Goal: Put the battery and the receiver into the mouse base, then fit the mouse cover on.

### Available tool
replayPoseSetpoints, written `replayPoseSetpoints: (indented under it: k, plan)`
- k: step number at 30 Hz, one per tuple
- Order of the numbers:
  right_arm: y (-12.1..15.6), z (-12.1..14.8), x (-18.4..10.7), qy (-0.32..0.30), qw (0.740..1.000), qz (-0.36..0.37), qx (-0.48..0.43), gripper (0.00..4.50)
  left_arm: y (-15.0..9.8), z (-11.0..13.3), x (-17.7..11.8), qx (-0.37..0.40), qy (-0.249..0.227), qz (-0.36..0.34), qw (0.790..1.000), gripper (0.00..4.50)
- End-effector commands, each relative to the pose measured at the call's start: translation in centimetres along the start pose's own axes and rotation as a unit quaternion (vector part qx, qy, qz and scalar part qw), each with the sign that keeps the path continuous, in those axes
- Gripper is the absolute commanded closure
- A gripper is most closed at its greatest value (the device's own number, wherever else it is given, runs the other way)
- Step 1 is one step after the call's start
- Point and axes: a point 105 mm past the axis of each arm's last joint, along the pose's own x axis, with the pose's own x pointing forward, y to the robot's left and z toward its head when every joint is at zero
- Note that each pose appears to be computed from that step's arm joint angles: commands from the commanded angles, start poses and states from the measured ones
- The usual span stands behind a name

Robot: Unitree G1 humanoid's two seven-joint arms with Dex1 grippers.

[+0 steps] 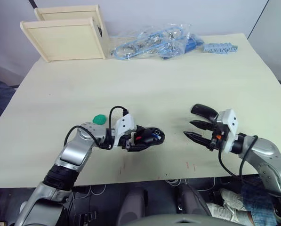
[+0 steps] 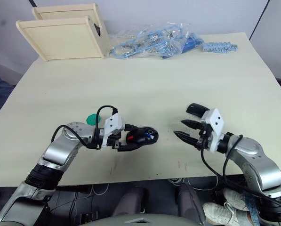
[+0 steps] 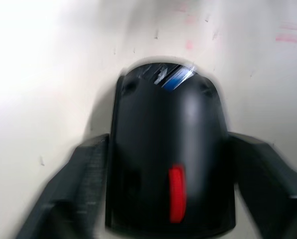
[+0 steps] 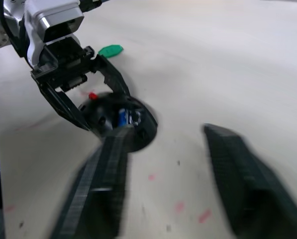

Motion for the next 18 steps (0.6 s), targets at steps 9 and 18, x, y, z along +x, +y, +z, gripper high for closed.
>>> replayPoseSetpoints:
  k: [9,18]
  plan:
    - [-0.6,1.0,-4.9,0.001,0.998,-0.037,-0.044,0.11,0.3,1.1,-5.4,-0.019,-0.06,0.052,0.997,0.0]
    - [-2.6,1.6,-7.0,0.008,0.994,-0.089,-0.066,0.11,-2.4,0.5,-9.1,-0.054,-0.101,0.078,0.99,0.0]
